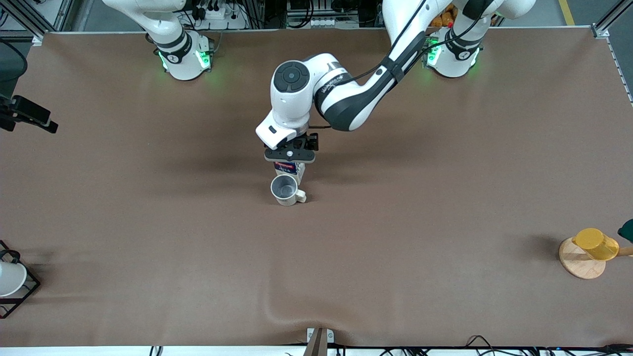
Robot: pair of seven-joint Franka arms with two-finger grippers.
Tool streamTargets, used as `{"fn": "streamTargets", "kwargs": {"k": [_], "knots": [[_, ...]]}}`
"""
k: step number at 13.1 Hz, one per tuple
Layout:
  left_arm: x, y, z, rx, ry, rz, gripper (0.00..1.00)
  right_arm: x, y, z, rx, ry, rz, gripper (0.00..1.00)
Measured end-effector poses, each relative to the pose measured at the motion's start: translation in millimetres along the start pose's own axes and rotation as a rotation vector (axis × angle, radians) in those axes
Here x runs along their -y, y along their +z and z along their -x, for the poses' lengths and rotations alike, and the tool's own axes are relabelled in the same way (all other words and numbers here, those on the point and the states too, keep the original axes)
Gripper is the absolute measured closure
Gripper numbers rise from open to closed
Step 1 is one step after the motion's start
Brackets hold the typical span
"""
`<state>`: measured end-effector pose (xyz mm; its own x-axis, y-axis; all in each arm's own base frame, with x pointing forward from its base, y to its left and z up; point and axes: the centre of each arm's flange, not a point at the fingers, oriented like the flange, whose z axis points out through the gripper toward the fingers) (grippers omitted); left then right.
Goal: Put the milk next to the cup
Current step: 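Open the left gripper and raise it away from the milk carton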
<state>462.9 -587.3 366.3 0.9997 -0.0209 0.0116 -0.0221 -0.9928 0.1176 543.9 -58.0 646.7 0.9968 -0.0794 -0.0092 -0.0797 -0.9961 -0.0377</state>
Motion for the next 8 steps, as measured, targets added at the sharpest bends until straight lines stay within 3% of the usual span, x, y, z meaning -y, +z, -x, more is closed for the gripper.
{"fn": "streamTargets", "kwargs": {"k": [5,8], "knots": [[48.6,-117.0,-29.4,-0.051,-0.086,-0.012,0.0,-1.1,-18.2,0.7,-0.037,0.005,0.0,0.0],[120.5,-181.9,-60.3,-0.059,-0.198,-0.06,0.0,2.5,-14.6,5.3,0.006,-0.001,-0.001,0.0]]}}
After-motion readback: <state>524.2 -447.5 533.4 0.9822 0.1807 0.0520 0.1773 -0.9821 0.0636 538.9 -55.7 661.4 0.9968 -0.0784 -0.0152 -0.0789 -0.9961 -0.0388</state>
